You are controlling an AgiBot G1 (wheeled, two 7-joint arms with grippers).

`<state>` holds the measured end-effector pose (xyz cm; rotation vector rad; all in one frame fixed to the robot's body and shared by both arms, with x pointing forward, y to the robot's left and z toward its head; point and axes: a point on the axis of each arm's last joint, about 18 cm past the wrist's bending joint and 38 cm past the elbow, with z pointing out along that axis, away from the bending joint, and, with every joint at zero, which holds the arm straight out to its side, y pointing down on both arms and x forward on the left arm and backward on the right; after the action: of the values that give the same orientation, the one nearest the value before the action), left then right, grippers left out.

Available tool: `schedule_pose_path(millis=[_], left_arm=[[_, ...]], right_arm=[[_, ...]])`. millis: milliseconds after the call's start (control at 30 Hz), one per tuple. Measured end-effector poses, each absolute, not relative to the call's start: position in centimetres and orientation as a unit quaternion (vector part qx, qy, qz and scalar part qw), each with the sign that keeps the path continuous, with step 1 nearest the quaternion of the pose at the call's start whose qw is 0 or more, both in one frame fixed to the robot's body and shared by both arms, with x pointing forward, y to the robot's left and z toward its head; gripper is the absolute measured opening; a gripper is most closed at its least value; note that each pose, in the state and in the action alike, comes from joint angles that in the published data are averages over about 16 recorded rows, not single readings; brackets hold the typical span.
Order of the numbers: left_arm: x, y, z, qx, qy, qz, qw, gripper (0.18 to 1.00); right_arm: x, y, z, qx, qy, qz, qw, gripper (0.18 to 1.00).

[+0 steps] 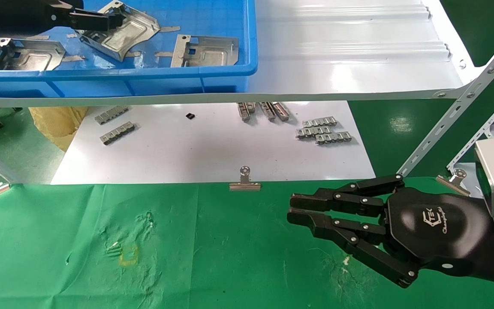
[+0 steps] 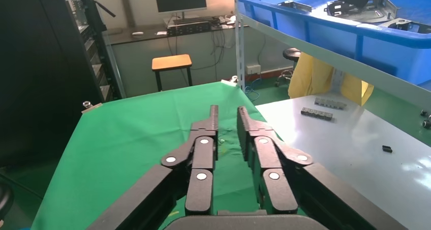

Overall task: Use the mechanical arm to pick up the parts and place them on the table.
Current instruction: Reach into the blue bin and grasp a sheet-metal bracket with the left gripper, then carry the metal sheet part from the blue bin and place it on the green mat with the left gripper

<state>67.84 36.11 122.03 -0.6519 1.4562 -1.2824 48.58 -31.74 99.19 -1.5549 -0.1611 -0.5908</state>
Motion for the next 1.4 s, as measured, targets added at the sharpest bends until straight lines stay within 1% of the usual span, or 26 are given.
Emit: schedule_pose_path(millis=[200, 267, 400, 467, 600, 667, 800, 933, 1000, 1100, 1200, 1300, 1400], left_arm=[[67.7, 36.3, 121.9, -0.274, 0.613, -0.528, 0.521, 0.887], [67.8, 36.4, 121.9, -0.274, 0.615, -0.524, 0.522, 0.865], [67.8, 36.5, 121.8, -0.272, 0.619, -0.515, 0.527, 0.789], [67.8, 36.6, 121.8, -0.271, 0.621, -0.510, 0.530, 0.758], [67.8, 36.8, 121.8, -0.267, 0.624, -0.501, 0.537, 0.657], [67.8, 36.8, 121.8, -0.265, 0.626, -0.497, 0.539, 0.619], [67.7, 36.9, 121.7, -0.262, 0.629, -0.492, 0.542, 0.511], [67.6, 36.9, 121.8, -0.259, 0.630, -0.491, 0.544, 0.425], [67.5, 36.9, 122.0, -0.256, 0.629, -0.493, 0.544, 0.379], [67.1, 36.7, 122.4, -0.247, 0.629, -0.499, 0.542, 0.340], [66.4, 36.3, 123.0, -0.232, 0.630, -0.510, 0.538, 0.299], [65.4, 35.7, 123.6, -0.205, 0.635, -0.527, 0.527, 0.284], [63.8, 34.7, 124.0, -0.165, 0.646, -0.545, 0.508, 0.274]], right_arm=[[48.6, -31.7, 99.2, -0.690, -0.072, -0.262, 0.671, 0.310], [48.6, -31.7, 99.2, -0.690, -0.072, -0.262, 0.671, 0.347], [48.6, -31.7, 99.2, -0.690, -0.072, -0.262, 0.671, 0.414], [48.6, -31.7, 99.2, -0.690, -0.072, -0.262, 0.671, 0.464], [48.6, -31.7, 99.2, -0.690, -0.072, -0.262, 0.671, 0.560], [48.6, -31.7, 99.2, -0.690, -0.072, -0.262, 0.671, 0.613], [48.6, -31.7, 99.2, -0.690, -0.072, -0.262, 0.671, 0.710], [48.6, -31.7, 99.2, -0.690, -0.072, -0.262, 0.671, 0.809], [48.6, -31.7, 99.2, -0.690, -0.072, -0.262, 0.671, 0.840], [48.6, -31.7, 99.2, -0.690, -0.072, -0.262, 0.671, 0.894], [48.6, -31.7, 99.2, -0.690, -0.072, -0.262, 0.671, 0.925], [48.6, -31.7, 99.2, -0.690, -0.072, -0.262, 0.671, 0.959], [48.6, -31.7, 99.2, -0.690, -0.072, -0.262, 0.671, 0.975]])
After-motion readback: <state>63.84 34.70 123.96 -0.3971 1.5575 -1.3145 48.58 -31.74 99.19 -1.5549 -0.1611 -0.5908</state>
